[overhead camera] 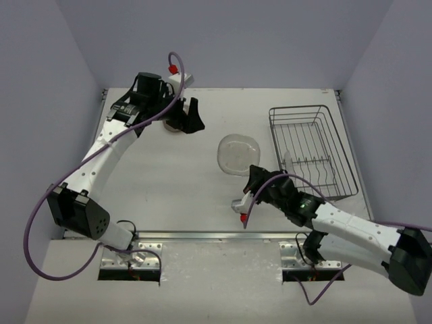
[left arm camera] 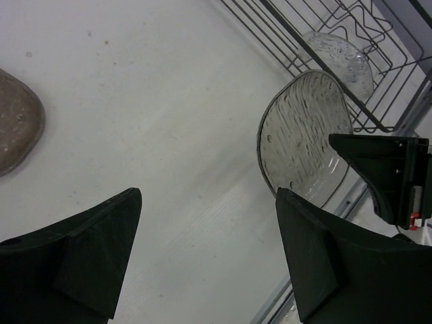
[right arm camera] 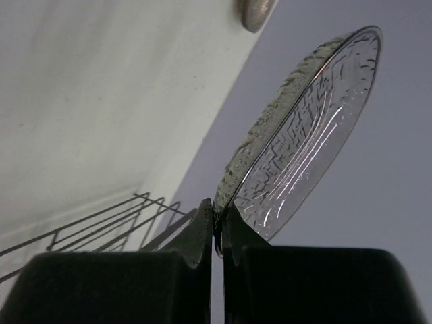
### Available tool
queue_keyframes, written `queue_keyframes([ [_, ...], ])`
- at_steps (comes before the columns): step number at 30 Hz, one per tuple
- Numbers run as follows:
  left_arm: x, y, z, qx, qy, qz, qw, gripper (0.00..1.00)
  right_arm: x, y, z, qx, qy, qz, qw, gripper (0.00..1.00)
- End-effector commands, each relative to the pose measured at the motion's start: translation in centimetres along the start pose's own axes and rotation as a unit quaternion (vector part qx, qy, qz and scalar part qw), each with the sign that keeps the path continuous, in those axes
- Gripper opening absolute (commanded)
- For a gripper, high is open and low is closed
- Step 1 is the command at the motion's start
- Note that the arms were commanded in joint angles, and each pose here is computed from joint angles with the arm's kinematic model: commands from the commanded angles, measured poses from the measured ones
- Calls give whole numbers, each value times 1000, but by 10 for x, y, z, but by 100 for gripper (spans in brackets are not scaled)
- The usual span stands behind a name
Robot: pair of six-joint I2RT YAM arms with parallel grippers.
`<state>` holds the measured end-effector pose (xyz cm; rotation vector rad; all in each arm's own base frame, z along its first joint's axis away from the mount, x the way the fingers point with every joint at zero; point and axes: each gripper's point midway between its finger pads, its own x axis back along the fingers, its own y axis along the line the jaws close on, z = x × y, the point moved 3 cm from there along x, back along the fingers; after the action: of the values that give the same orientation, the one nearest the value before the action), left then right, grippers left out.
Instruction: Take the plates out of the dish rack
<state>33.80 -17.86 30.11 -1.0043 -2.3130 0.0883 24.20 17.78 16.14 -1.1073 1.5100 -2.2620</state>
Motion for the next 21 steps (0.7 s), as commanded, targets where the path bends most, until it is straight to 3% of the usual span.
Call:
queue_keyframes([
  [1, -2, -17, 5, 4, 14, 49, 999, 78, 12, -81, 7, 74, 91, 163, 980, 0],
  [13, -24, -17, 27, 6, 65, 26, 998, 64, -3, -92, 1, 63, 140, 136, 979, 0],
  [21, -34, -15, 27, 15, 68, 29, 997, 37, -8, -94, -4, 53, 143, 123, 981, 0],
])
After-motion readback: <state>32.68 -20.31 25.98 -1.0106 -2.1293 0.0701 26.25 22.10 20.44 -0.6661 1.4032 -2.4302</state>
